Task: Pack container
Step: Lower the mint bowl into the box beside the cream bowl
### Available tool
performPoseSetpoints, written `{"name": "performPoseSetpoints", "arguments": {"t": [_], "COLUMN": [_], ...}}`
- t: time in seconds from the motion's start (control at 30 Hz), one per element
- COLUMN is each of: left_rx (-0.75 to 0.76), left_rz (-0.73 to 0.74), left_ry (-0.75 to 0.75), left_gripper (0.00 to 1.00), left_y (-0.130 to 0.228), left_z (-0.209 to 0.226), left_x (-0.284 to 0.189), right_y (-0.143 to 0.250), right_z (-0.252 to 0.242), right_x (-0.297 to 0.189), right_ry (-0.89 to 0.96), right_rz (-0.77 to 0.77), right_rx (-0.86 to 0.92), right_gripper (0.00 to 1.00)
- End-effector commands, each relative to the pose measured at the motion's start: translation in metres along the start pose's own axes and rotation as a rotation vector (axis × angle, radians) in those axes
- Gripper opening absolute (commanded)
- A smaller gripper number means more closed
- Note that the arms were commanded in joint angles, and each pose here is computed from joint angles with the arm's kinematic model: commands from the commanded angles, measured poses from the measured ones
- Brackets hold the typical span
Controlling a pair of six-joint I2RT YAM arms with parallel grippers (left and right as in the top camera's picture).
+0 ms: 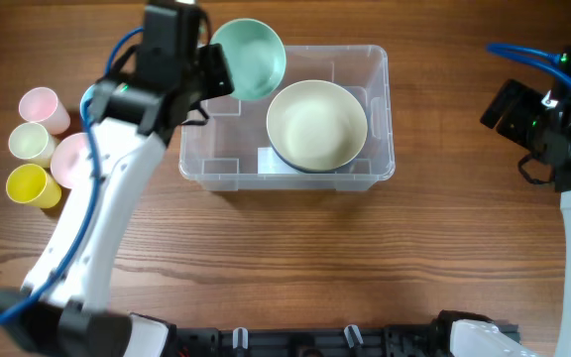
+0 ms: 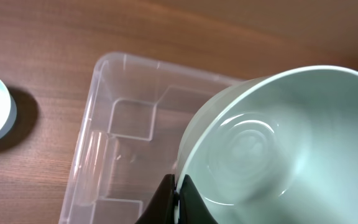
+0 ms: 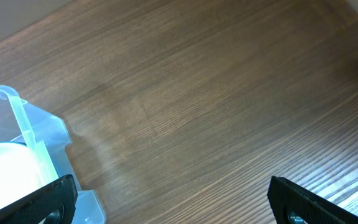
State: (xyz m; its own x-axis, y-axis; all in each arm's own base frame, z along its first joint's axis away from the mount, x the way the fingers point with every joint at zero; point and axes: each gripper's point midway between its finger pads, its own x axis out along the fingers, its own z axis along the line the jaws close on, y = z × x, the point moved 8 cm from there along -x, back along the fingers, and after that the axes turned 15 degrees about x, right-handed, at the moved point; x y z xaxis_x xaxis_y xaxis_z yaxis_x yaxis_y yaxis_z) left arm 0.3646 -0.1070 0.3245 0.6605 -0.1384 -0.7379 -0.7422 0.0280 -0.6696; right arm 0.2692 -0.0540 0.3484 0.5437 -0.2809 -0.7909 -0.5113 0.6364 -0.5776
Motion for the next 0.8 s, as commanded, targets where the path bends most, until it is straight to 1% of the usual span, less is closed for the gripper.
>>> {"name": "performPoseSetpoints", "arguments": {"t": [0.0, 0.03, 0.1, 0.23, 0.4, 0.6, 0.77], "left_rx": [0.009, -0.013, -0.007, 0.016, 0.043, 0.059, 0.062], "left_rz": [0.077, 0.118, 0.157, 0.183, 0.188, 0.213, 0.23], "left_ry": [-0.074, -0.078, -0.076, -0.082, -0.089, -0.171, -0.182], "left_gripper": [0.04, 0.04, 0.04, 0.04, 0.04, 0.04, 0.04], "left_y": [0.005, 0.009, 0.015, 0.02, 0.022, 0.029, 0.033], "left_z": [0.006, 0.009, 0.009, 0.009, 0.01, 0.017, 0.018], "left_x": [0.037, 0.054, 0.073, 0.096, 0.112, 0.128, 0.138], "right_y": [-0.005, -0.005, -0.005, -0.005, -0.005, -0.005, -0.005], "right_z": [0.001, 0.001, 0.001, 0.001, 0.001, 0.001, 0.001], "right_x": [-0.001, -0.001, -0.001, -0.001, -0.001, -0.001, -0.001], "right_ry": [0.009, 0.009, 0.009, 0.009, 0.009, 0.009, 0.009], "right_rz": [-0.02, -0.02, -0.02, -0.02, -0.02, -0.02, -0.02], "right_rx": [0.017, 0.016, 0.016, 0.016, 0.016, 0.017, 0.016], "right_gripper": [1.0, 1.0, 0.99, 1.0, 1.0, 1.0, 1.0]}}
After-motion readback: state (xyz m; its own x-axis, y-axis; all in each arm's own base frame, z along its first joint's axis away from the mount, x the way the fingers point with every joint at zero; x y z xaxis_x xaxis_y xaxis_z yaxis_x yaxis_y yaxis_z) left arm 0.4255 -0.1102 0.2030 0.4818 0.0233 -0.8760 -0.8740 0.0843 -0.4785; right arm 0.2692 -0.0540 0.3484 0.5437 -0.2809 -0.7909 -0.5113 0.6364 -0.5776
